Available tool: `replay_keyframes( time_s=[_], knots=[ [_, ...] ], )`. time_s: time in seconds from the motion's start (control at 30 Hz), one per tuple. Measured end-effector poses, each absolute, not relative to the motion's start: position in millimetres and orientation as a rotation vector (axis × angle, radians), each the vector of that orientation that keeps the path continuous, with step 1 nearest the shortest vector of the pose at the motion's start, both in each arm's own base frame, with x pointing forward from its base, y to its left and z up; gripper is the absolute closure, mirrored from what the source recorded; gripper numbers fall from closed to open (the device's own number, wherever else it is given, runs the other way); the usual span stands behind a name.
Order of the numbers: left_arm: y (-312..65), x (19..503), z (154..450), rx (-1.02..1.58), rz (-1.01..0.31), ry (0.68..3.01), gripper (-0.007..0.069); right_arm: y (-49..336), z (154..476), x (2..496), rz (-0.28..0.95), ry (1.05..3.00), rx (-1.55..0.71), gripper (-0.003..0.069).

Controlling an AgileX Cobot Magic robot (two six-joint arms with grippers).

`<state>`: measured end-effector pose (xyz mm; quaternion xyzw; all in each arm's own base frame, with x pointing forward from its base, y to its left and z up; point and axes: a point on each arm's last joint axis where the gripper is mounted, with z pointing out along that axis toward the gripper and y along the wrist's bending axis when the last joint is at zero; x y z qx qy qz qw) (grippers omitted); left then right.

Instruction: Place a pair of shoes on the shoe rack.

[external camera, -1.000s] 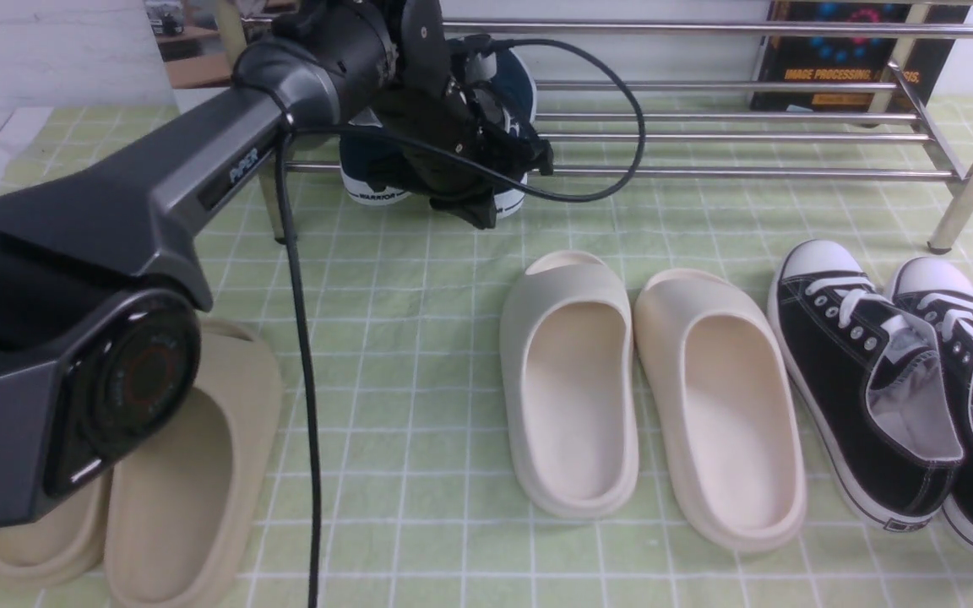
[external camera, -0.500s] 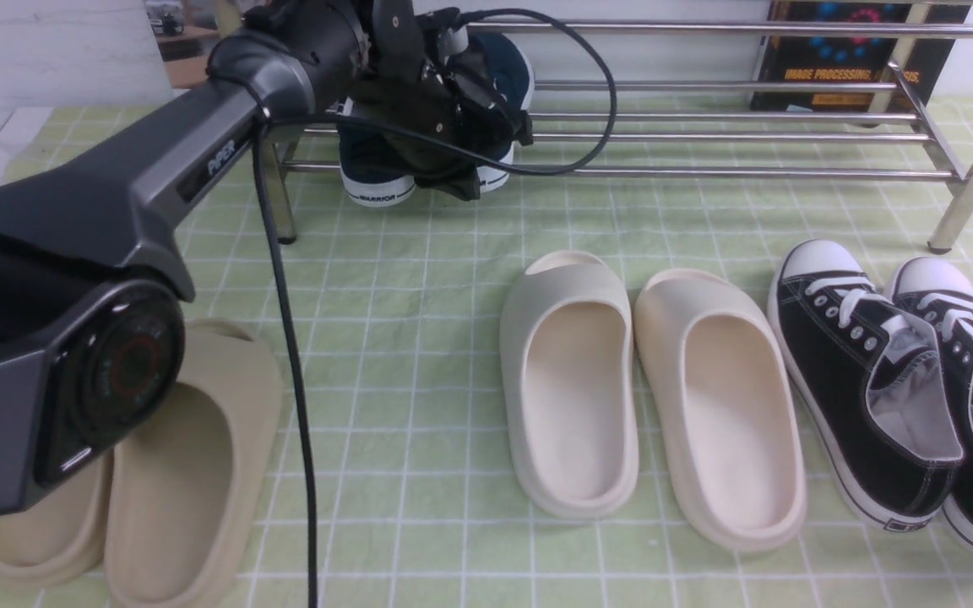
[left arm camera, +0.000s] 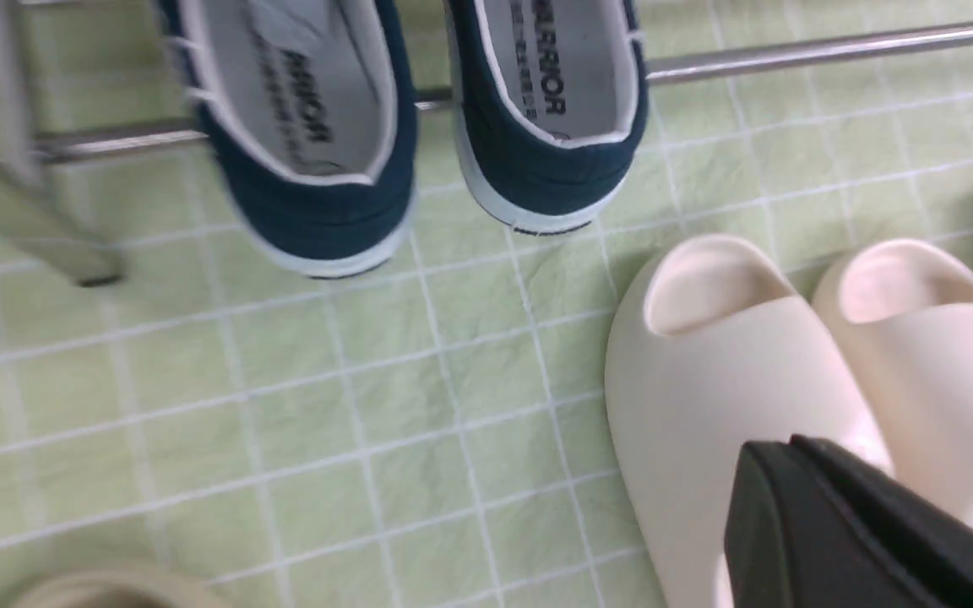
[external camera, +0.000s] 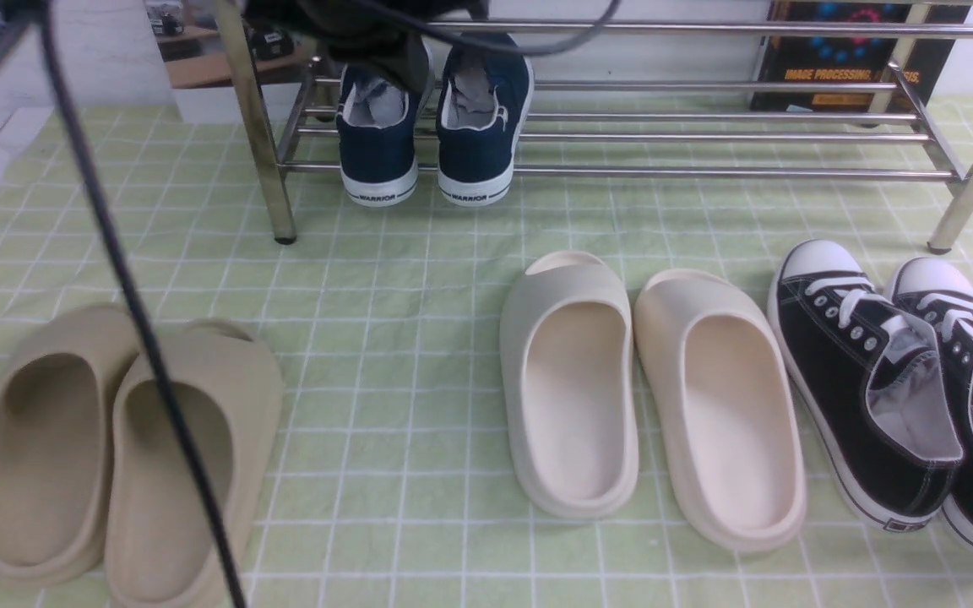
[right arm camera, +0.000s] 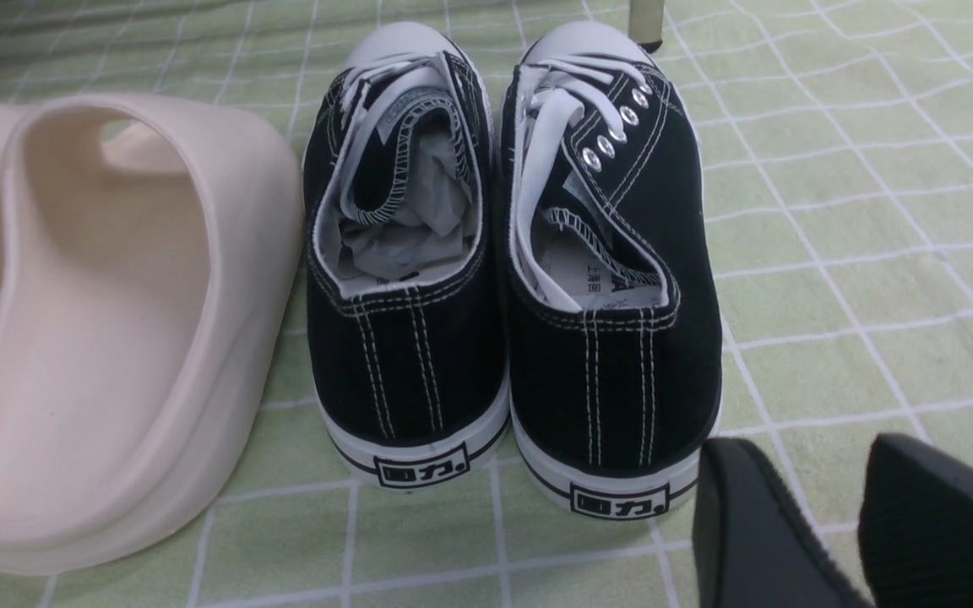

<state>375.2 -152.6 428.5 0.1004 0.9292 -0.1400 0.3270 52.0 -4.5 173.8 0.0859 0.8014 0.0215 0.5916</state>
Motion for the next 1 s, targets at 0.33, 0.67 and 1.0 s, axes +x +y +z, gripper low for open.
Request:
replay_keyframes(
  time_s=[0.33,0.67,1.0],
  knots=[
    [-92,245,528,0.243,-0.269,2.161,0.0638,-5,174,52,0.050,1.864,0.200,0.0419],
    [-47,133,464,0.124,-0.284,2.229,0.0638,-5,174,52,0.050,1.864,0.200,0.0419],
    [-24,74,392,0.086,-0.281,2.294,0.0638,-5,174,52,0.050,1.864,0.200,0.0419]
  ],
)
